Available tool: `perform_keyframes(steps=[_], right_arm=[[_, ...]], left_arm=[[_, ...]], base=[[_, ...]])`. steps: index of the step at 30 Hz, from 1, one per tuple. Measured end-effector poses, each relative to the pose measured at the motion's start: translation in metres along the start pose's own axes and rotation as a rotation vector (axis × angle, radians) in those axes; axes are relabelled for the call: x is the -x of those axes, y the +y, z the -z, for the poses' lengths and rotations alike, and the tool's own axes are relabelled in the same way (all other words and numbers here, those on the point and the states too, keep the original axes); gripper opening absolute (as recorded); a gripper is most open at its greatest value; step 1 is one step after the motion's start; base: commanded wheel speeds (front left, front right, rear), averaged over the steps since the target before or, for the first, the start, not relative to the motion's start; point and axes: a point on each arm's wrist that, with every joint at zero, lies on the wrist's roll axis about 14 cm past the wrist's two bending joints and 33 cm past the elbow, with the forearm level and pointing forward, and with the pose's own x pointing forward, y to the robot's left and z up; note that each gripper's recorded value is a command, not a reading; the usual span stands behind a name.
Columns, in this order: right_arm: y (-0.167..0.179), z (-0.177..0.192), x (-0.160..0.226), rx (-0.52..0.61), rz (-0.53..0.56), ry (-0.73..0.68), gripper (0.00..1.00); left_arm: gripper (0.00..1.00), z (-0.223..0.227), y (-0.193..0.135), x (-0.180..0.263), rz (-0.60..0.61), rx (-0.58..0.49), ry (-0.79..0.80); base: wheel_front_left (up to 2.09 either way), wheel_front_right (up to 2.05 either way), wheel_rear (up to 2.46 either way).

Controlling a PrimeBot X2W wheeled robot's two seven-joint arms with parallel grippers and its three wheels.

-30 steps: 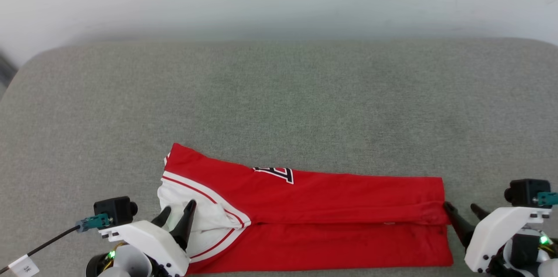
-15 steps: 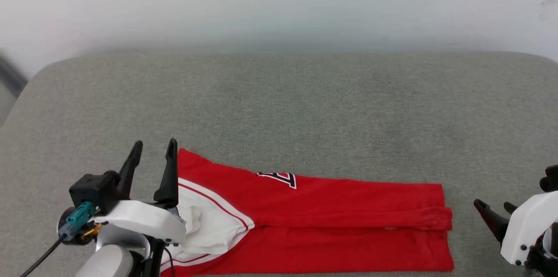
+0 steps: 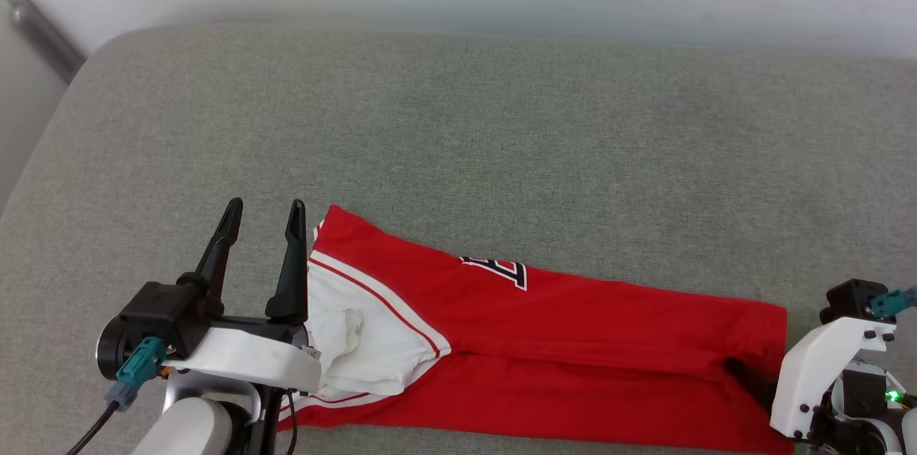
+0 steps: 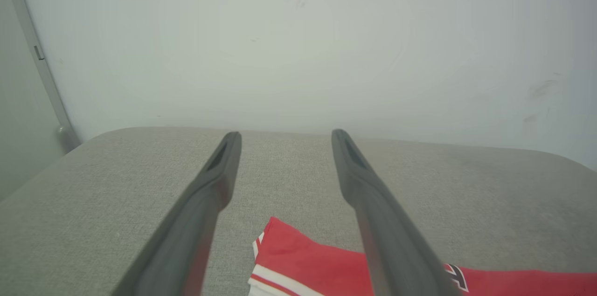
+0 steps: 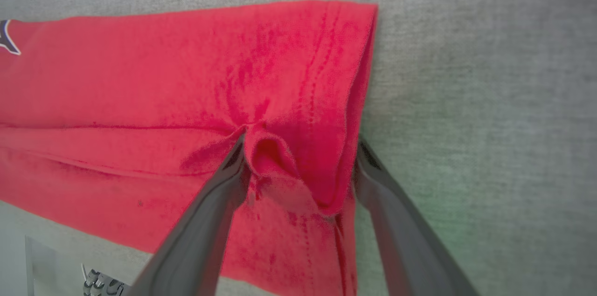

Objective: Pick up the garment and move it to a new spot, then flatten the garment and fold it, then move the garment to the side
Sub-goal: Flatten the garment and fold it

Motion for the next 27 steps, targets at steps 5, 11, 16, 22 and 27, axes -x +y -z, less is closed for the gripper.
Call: perform_keyframes(steps=[5,11,16,22,27], right_arm=[[0.006,0.012,-0.01,-0.018,-0.026,0.066,0.49],[0.016,0.014,-0.004,-0.027,-0.057,0.046,0.0],[0.008,-0.002,0.009,-0.017,-0.043,-0.03,0.0],[-0.032,-0.023,0.033,-0.049,0.042,-0.114,0.0],[-0.08,-0.024,0.058,-0.132,0.152,-0.149,0.0]], left_arm=[[1.0,0.007,0.005,0.002,-0.008,-0.009,0.019],[1.0,0.006,0.0,0.008,0.009,-0.012,0.023],[1.0,0.003,-0.01,0.01,0.04,-0.011,0.024],[1.0,0.003,-0.021,0.011,0.068,-0.004,0.027],[1.0,0.006,-0.028,0.012,0.084,0.005,0.035]], base=[[0.0,0.0,0.0],[0.0,0.0,0.0],[0.0,0.0,0.0],[0.0,0.0,0.0],[0.0,0.0,0.0]])
